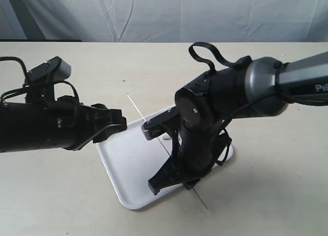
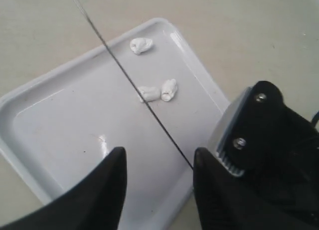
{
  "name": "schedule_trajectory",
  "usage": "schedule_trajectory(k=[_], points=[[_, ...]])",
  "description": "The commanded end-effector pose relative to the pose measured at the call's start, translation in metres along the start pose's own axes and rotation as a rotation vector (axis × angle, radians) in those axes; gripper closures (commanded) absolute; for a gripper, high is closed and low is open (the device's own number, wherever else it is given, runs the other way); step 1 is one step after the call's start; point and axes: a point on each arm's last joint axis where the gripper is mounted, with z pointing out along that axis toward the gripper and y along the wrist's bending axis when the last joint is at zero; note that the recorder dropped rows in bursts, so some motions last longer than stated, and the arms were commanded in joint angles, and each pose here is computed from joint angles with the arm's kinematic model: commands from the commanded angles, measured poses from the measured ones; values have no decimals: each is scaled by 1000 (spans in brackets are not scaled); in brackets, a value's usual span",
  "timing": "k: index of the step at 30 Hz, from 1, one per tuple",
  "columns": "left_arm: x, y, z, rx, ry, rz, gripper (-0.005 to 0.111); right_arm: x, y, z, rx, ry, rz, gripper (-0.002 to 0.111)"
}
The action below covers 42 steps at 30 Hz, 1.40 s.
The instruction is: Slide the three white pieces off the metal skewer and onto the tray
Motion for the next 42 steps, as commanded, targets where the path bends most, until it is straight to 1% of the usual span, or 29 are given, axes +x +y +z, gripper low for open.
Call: schedule_trajectory(k=[1, 7, 9, 12, 14, 17, 20, 21, 23, 24, 25, 27, 29, 30, 35, 39, 41, 42], points=[[3, 4, -16, -13, -64, 20, 65, -6, 1, 4, 1, 84, -26, 109], [8, 15, -25, -78, -126, 25, 65, -7, 1, 6, 5, 120, -27, 107], [9, 20, -25, -109, -142, 23, 65, -6, 1, 6, 7, 137, -27, 102], [12, 27, -25, -149, -152, 18, 65, -5, 1, 7, 8, 150, -26, 87], [15, 32, -25, -173, -154, 17, 65, -5, 1, 7, 8, 150, -26, 79], [18, 42, -28, -237, -192, 20, 65, -5, 0, 7, 14, 151, -31, 77], [17, 48, -35, -296, -248, 99, 65, -4, -1, 2, 25, 143, -41, 77], [16, 50, -39, -320, -265, 164, 65, -4, -2, -2, 30, 129, -51, 77], [15, 51, -44, -348, -280, 275, 65, -6, -2, -14, 33, 64, -61, 77], [15, 52, -47, -364, -288, 321, 68, -7, -2, -20, 32, 31, -65, 77], [16, 53, -50, -377, -296, 342, 71, -8, -1, -27, 27, -11, -67, 77], [13, 58, -58, -436, -350, 304, 81, -10, 0, -47, 15, -118, -73, 77], [11, 61, -65, -480, -399, 273, 89, -9, 1, -67, 2, -211, -75, 77], [9, 60, -69, -488, -416, 282, 92, -8, 1, -76, -2, -244, -78, 77], [7, 55, -85, -480, -475, 384, 92, 7, 0, -124, -19, -455, -92, 77], [1, 53, -104, -535, -550, 464, 92, 31, -5, -145, -14, -552, -105, 77], [-2, 46, -113, -517, -569, 550, 92, 49, -10, -150, -2, -588, -101, 77], [-3, 40, -117, -498, -562, 626, 92, 58, -12, -151, 2, -601, -94, 77]])
